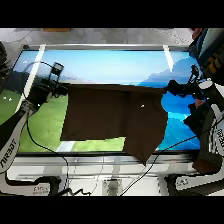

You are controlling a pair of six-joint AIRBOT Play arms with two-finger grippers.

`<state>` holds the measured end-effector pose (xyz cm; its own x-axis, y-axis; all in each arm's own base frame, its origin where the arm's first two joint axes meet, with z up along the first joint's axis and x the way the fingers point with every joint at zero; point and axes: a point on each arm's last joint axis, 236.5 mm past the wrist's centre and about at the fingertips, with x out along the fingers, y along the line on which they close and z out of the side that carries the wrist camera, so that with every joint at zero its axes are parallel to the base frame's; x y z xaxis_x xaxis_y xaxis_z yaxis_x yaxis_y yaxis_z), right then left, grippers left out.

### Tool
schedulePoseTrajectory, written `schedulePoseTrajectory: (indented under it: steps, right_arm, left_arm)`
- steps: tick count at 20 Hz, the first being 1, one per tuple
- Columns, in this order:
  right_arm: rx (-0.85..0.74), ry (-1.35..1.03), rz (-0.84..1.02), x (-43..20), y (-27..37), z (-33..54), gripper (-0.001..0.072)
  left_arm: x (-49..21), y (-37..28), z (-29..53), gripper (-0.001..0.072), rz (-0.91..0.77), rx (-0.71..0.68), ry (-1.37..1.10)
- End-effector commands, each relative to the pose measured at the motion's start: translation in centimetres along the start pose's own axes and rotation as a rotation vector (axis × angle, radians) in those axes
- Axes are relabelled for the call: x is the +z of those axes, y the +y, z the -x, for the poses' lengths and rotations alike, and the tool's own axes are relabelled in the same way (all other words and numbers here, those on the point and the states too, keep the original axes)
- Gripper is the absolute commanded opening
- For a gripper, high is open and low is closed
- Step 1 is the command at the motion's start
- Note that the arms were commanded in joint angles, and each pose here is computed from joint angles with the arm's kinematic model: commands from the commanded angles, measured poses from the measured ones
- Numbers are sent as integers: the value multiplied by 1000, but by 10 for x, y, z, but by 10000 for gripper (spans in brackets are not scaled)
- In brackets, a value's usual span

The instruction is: Fold the clothes and pants, and hang the long-sleeved shirts on hangers.

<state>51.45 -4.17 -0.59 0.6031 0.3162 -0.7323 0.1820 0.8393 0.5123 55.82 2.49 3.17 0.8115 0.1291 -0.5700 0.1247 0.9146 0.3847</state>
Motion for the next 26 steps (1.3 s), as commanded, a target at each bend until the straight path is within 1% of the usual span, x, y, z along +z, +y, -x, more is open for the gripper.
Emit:
schedulePoseTrajectory:
  steps: [1, 4, 6, 8, 10, 13, 14, 15, 16, 17, 18, 19, 20, 21, 22, 24, 26]
  right_arm:
    - [13, 102, 69, -25, 4, -2, 22]
    - [-58, 196, 201, -53, 3, -11, 22]
    - [-104, 256, 268, -71, -1, -16, 22]
    - [-144, 328, 290, -87, -7, -12, 22]
    - [-178, 387, 306, -98, -17, -6, 22]
    - [-194, 409, 271, -103, -20, -4, 22]
    - [-182, 407, 263, -104, -16, -5, 48]
    - [-170, 404, 254, -104, -13, -5, 224]
    - [-155, 403, 242, -105, -9, -6, 497]
    - [-141, 407, 229, -106, -5, -6, 590]
    - [-131, 416, 219, -109, -3, -6, 590]
    - [-129, 427, 219, -110, -2, -4, 590]
    - [-127, 434, 220, -111, -1, -2, 588]
    - [-126, 443, 225, -111, 1, 1, 583]
    - [-131, 444, 237, -108, 2, 6, 579]
    - [-143, 411, 270, -94, 8, 18, 502]
    - [-163, 355, 314, -75, 16, 36, 502]
  left_arm:
    - [-5, 28, -2, 10, 301, 17, 11]
    - [-72, -2, -2, 10, 387, -32, 293]
    - [-123, -17, 12, 10, 335, -49, 519]
    - [-157, -24, 32, 10, 219, -91, 685]
    - [-170, -25, 42, 11, 152, -121, 748]
    - [-167, -31, 43, 11, 138, -133, 744]
    - [-166, -33, 43, 11, 133, -135, 743]
    - [-165, -36, 43, 12, 128, -138, 741]
    - [-163, -38, 43, 12, 123, -141, 739]
    - [-163, -41, 44, 13, 116, -145, 744]
    - [-164, -44, 46, 64, 109, -150, 752]
    - [-165, -47, 49, 246, 101, -155, 765]
    - [-166, -49, 53, 479, 94, -159, 782]
    - [-168, -51, 57, 626, 86, -161, 804]
    - [-169, -51, 63, 630, 78, -165, 828]
    - [-169, -42, 76, 631, 29, -157, 863]
    - [-162, -19, 91, 631, -14, -94, 866]
